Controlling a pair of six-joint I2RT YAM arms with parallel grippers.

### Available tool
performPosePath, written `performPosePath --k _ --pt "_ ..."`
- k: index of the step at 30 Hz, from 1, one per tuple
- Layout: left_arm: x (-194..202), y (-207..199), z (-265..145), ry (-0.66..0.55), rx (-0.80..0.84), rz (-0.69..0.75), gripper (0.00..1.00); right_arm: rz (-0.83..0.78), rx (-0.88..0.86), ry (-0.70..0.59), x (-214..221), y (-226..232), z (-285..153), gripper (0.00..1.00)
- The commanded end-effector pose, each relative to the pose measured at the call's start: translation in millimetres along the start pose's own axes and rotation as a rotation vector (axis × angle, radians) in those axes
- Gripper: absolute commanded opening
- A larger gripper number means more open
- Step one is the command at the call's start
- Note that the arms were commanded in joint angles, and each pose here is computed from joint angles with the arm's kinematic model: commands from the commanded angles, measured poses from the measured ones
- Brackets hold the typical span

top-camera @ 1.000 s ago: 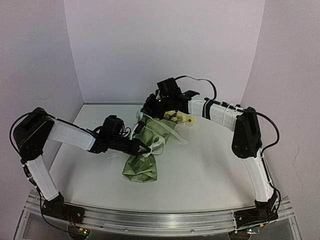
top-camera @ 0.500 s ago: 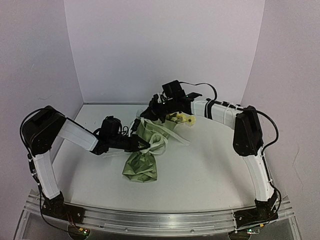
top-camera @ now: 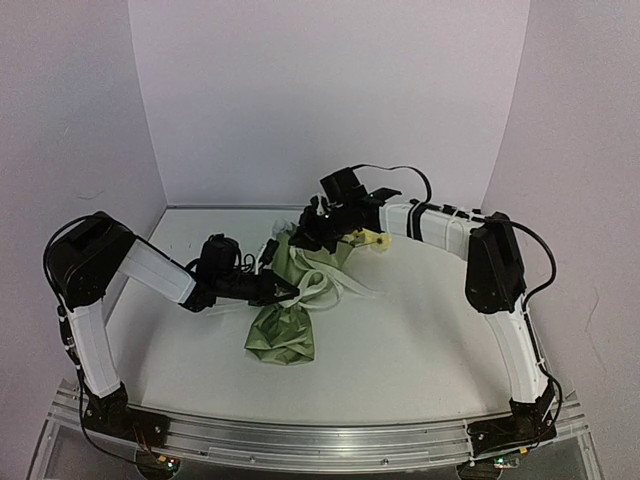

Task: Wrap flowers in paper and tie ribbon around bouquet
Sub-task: Cross the half-tied ribbon over the folded bouquet.

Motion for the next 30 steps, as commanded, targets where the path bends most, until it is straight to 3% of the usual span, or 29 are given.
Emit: performPosePath --k 1,9,14,22,30 --pt "-8.0 -22.3 -8.6 -0.028 -0.021 0.161 0.03 -0.067 0.059 -0.167 -33.2 22.1 -27.9 0.00" --pt "-34.4 -14.2 5.8 -0.028 -0.156 0.294 0.03 -0.044 -0.104 0.016 -16.4 35.5 7.2 0.00" --pt "-41.9 -10.5 5.6 -0.053 -0.164 0.235 0.16 -0.055 -0.065 0.049 -4.3 19.6 9.4 0.00" --pt "-45.5 -15.3 -20.1 -0.146 -0.142 0.165 0.23 -0.082 -0.009 0.014 -4.2 12.5 -1.0 0.00" --pt "-65.8 -15.3 -56.1 -0.277 -0.103 0.069 0.38 -0.098 -0.015 0.014 -5.2 13.5 -0.3 0.00"
Point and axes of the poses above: each gripper's point midway between its finger pads, its own z axis out along the fingers, its own y axis along the line the jaws close on, x = y × z, the point moved 3 cm from there along -z, back along the fingers, and after that the axes turned 4 degrees about -z, right-handed, at the moved point
